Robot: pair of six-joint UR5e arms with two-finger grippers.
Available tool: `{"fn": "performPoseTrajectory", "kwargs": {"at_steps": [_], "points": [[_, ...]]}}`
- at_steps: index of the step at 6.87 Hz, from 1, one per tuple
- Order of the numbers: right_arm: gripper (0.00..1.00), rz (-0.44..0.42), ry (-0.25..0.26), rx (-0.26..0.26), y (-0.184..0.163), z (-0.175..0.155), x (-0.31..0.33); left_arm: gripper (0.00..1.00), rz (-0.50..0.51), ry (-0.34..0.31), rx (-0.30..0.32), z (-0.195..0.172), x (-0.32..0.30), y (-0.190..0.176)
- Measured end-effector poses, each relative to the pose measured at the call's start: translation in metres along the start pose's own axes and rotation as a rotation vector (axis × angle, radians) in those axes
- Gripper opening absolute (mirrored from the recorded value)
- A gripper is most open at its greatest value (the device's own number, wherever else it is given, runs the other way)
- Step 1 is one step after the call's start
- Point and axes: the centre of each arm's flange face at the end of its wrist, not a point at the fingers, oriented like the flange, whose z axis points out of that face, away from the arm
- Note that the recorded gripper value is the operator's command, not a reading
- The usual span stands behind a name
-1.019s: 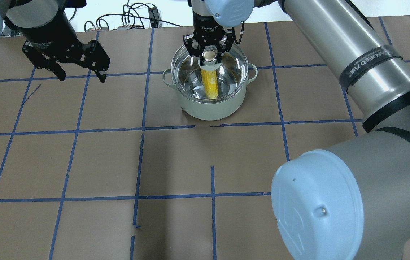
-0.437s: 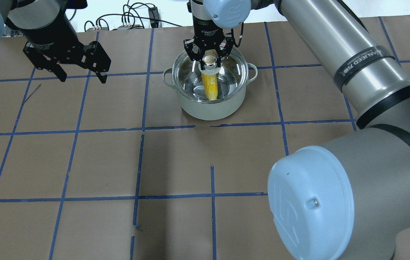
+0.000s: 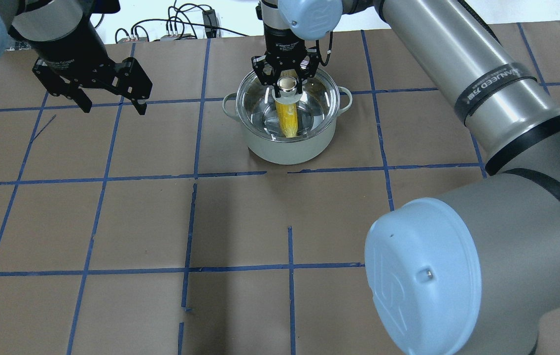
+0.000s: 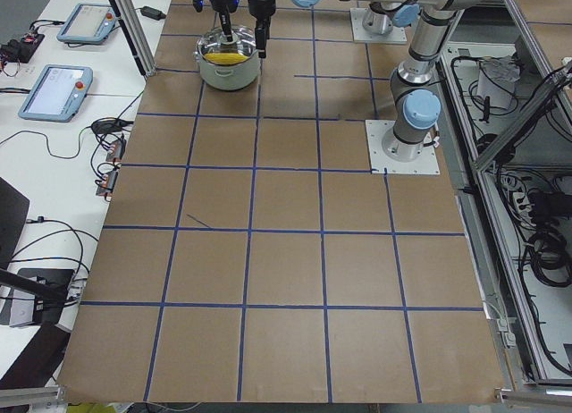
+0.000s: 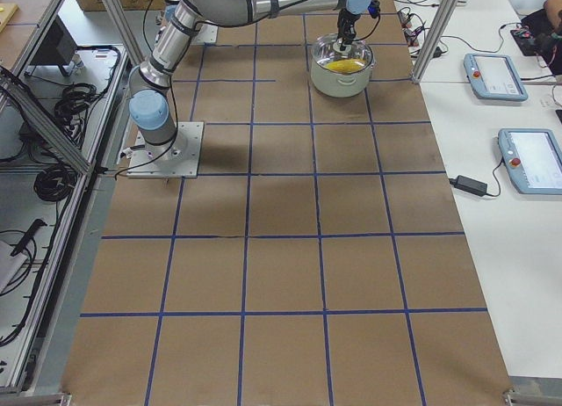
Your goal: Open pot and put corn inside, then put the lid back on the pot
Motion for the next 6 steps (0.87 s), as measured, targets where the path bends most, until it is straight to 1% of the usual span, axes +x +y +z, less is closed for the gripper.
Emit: {"fn": "performPoseTrajectory", "kwargs": {"at_steps": [2, 4, 5, 6], "points": [[0.06, 0.001, -0.001, 0.002, -0.004, 0.000, 0.000, 1.00, 0.000, 0.000, 0.000, 0.000, 0.000, 0.001], [0.06, 0.001, -0.001, 0.006, -0.012, -0.006, -0.001, 1.00, 0.000, 0.000, -0.001, 0.001, 0.000, 0.002], [0.17, 0.000, -0.001, 0.005, -0.014, -0.007, -0.003, 1.00, 0.000, 0.000, -0.001, 0.001, 0.000, 0.002], [0.69, -0.002, 0.000, 0.002, -0.016, -0.006, -0.004, 1.00, 0.000, 0.000, -0.001, 0.001, 0.000, 0.002]]}}
